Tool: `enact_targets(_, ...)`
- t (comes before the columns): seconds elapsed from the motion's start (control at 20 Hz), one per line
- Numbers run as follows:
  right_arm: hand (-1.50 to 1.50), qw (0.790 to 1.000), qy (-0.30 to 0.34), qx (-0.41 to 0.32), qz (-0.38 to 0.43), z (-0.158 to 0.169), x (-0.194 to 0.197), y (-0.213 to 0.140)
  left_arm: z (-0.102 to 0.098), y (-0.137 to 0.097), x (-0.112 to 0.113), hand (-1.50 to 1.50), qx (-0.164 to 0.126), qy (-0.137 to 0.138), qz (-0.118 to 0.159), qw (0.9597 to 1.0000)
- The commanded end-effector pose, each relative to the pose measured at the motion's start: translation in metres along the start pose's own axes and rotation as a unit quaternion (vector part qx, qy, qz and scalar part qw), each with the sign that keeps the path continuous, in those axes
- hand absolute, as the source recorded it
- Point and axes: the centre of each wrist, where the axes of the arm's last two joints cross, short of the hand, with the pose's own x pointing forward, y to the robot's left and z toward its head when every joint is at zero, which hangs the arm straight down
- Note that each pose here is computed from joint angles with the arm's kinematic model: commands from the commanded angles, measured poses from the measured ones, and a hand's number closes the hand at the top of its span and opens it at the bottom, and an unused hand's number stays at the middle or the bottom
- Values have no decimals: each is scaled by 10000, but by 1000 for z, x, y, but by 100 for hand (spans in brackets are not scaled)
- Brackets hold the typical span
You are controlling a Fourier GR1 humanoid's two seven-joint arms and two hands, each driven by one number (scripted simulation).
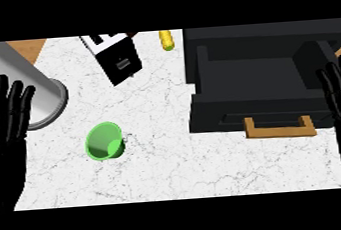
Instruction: Pick up the cup, place it into the drawer and close the drawer
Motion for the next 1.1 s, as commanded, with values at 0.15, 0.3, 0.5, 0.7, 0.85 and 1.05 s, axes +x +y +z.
enact_targets(0.15, -150, 9993, -71, 172, -318, 1, 7, 19, -6, -6, -9, -150, -512, -51, 482, 9975)
enact_targets(0.3, -150, 9946, 275, 458, -893, -11, -1, 27, 12, -27, -21, -150, -593, 461, 1628, 9838)
enact_targets(0.5, -150, 9938, 260, 485, -964, -12, -2, 11, 6, -20, -21, -150, -557, 660, 1626, 9829)
enact_targets(0.7, -150, 9940, 278, 449, -962, -5, 22, 13, -10, -23, -18, -150, -585, 641, 1750, 9807)
enact_targets(0.85, -150, 9945, 246, 399, -940, -22, -2, 17, 24, -40, -26, -150, -686, 618, 1743, 9804)
enact_targets(1.05, -150, 9949, 312, 396, -874, -5, -19, 18, -5, -19, -29, -150, -567, 590, 1650, 9829)
